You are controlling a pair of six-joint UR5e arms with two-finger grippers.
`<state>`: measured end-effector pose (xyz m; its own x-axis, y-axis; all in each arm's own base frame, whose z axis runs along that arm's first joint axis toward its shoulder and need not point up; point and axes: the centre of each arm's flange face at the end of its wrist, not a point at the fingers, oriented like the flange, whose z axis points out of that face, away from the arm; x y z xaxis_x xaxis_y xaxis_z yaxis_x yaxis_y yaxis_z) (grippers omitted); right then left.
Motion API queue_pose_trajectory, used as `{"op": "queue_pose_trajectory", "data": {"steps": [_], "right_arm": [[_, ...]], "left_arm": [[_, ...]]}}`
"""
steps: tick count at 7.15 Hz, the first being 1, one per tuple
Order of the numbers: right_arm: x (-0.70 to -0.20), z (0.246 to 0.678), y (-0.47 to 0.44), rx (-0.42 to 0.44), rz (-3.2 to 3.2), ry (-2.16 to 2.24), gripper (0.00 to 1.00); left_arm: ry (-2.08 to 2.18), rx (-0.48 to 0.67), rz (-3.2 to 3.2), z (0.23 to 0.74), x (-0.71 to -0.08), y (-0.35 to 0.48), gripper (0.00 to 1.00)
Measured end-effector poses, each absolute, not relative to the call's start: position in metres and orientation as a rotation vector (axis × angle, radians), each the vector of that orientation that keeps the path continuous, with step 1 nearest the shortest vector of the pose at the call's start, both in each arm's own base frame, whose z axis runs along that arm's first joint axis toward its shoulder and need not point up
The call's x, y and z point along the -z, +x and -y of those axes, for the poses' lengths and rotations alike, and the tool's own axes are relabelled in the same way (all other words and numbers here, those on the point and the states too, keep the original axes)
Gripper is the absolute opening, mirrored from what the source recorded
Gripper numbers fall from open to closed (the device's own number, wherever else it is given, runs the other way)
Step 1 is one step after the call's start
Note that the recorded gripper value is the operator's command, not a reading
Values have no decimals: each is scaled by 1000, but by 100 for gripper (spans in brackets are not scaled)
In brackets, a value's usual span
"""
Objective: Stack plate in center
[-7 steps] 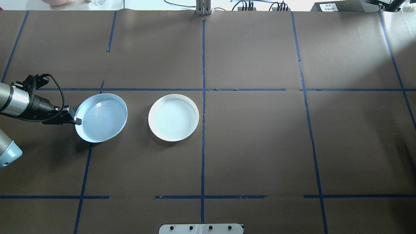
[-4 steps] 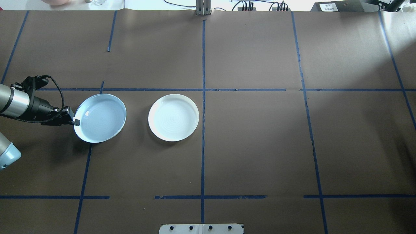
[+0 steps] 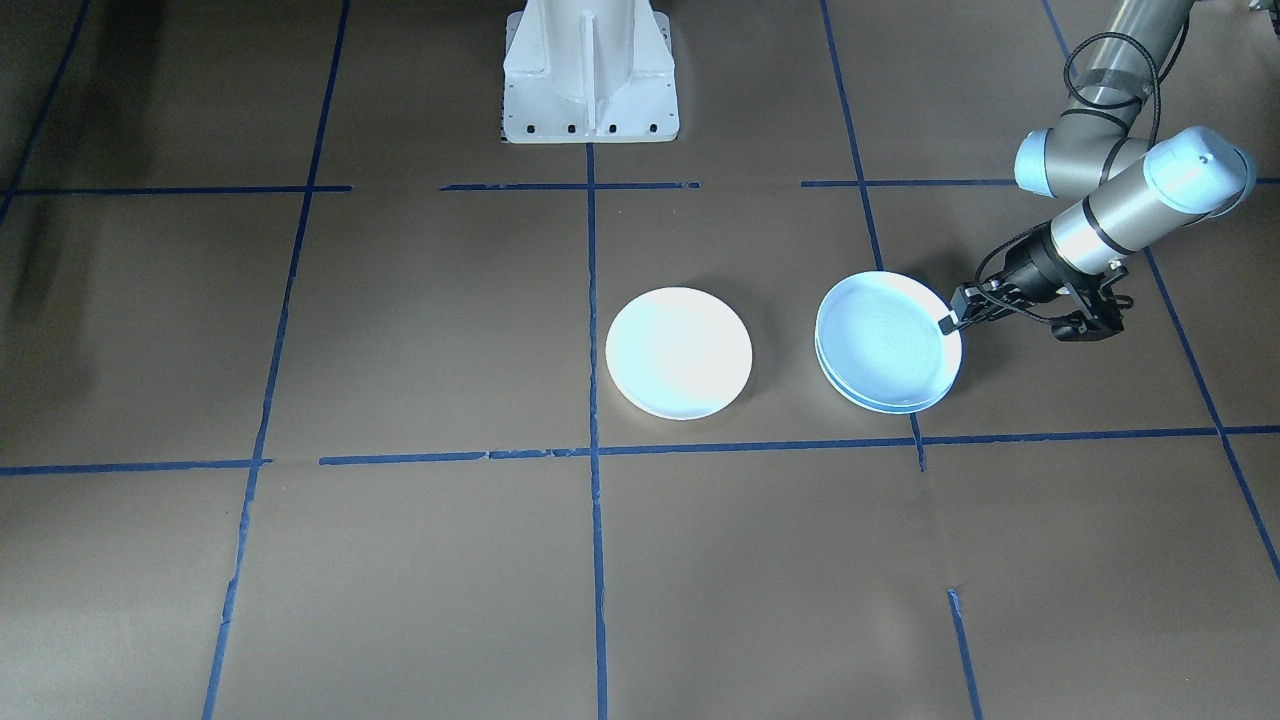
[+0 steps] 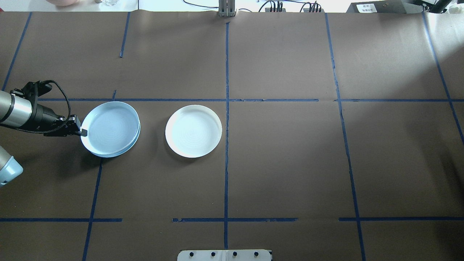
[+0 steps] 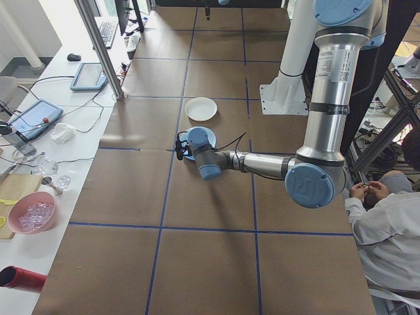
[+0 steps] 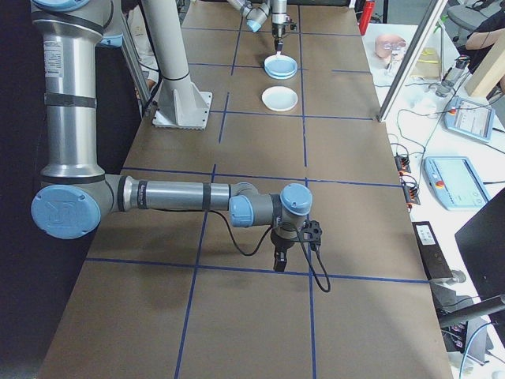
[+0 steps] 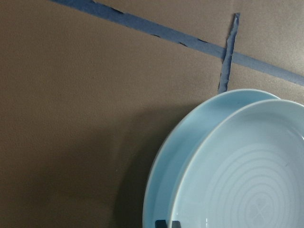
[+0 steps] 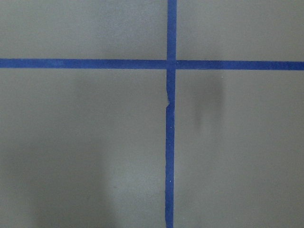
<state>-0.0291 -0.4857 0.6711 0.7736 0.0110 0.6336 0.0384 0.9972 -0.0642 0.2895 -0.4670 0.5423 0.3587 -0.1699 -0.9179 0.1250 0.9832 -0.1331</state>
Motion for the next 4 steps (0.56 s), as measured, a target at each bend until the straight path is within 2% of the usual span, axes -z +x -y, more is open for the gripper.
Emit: {"op": "queue_pose_trajectory", "data": {"steps": [1,2,3,4], "right_arm": [[-671,486,-29,15,686,-75,100],[-671,486,-29,15,686,-75,100],[-671,486,-29,15,686,-75,100],[-671,486,-29,15,686,-75,100]], "left_arm": [[-40,195,-1189,468,-542,287,0],[-39,198,-1188,469,-543,286,10],[-38,200,-1188,470,-543,285,33],[-36,203,-1187,471,-543,284,49]]}}
